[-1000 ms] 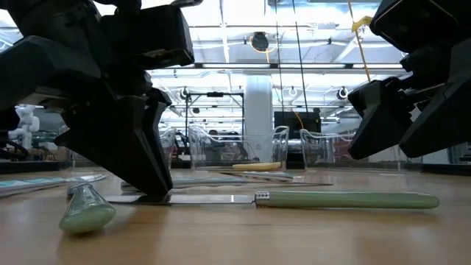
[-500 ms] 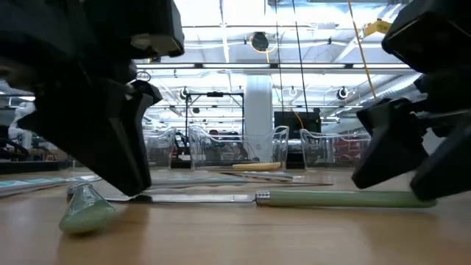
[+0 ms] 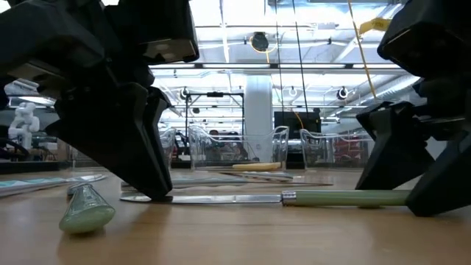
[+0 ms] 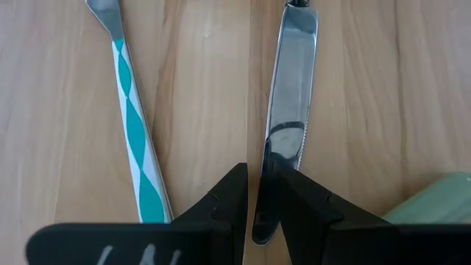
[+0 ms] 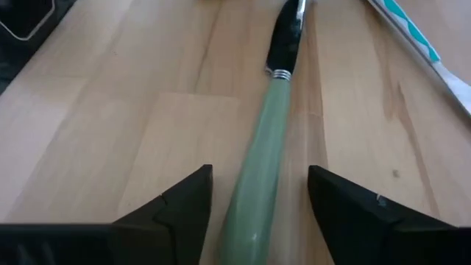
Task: Sort silverware by color (type)
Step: Put the right green table knife into the left transparent bin
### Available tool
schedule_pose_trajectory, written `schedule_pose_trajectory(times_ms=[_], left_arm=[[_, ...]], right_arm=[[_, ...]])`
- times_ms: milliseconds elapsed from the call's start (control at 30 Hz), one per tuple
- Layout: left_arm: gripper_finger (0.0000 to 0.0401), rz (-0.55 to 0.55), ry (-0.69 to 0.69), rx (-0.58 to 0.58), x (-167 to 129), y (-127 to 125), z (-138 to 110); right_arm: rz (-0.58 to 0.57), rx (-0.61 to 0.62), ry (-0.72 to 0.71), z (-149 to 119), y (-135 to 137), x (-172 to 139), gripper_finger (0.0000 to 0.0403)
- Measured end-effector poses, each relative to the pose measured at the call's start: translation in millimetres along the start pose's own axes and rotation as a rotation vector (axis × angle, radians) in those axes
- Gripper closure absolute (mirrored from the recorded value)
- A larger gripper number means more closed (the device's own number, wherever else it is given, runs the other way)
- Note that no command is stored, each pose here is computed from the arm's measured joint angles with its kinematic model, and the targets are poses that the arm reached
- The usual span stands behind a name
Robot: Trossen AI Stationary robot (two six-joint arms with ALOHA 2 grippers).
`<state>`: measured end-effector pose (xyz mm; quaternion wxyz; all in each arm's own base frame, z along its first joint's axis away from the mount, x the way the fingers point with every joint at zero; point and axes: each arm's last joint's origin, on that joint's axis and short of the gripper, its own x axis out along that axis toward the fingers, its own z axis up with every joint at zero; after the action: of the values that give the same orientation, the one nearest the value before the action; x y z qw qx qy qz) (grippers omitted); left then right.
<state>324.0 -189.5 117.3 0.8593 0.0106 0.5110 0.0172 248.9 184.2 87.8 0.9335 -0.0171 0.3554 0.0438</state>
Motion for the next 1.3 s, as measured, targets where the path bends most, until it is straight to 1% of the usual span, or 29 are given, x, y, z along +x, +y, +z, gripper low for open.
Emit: schedule_pose_trajectory(times_ms=[167,267,367,433,600,700,833,933,1000,1100,1300], left_arm=[[0.0323,-0.017,-0.019,-0.006,0.3,-1.3,1.7],[0.0323,-0.076,-0.051,0.017,0.6,-5.3,5.6],[0.0323,-0.104,-0.069,0.037,0.7,-7.8,7.0],[0.0323,-0.114,-0.074,0.045,-0.8,-8.2,8.0],[0.0323,-0.121,-0.077,0.051,-11.6,-7.0,16.2],[0.0323,-0.141,-0.131,0.050,-24.0,-11.9,33.0],[0.0323,-0.150,-0.180,0.076,-35.1,-18.7,47.4],[0.0322,-0.115,-0.260,0.059,-39.3,-20.6,55.8],[0.0322,-0.077,-0.309,0.042,-40.1,-20.1,59.3],[0.0322,-0.061,-0.363,0.012,-37.4,-16.6,66.2],[0.0322,-0.058,-0.393,-0.021,-15.4,-10.8,71.6]], right_arm=[[-0.040,-0.020,0.038,-4.3,-3.4,0.1,0.0245],[-0.046,-0.023,0.047,-5.1,-4.7,0.4,0.0285],[-0.054,-0.031,0.058,-6.4,-5.4,0.4,0.0328],[-0.058,-0.039,0.066,-7.3,-6.1,0.4,0.0345],[-0.061,-0.056,0.069,-7.8,-6.6,0.5,0.0345],[-0.061,-0.066,0.065,-7.2,-6.6,0.2,0.0345],[-0.058,-0.066,0.049,-2.8,-6.8,-3.5,0.0343],[-0.062,-0.073,0.032,0.9,-7.4,-7.2,0.0345],[-0.070,-0.075,0.026,2.1,-7.7,-8.3,0.0349],[-0.072,-0.074,0.017,3.7,-7.9,-9.3,0.0354],[-0.072,-0.071,0.010,4.4,-7.6,-9.3,0.0366]])
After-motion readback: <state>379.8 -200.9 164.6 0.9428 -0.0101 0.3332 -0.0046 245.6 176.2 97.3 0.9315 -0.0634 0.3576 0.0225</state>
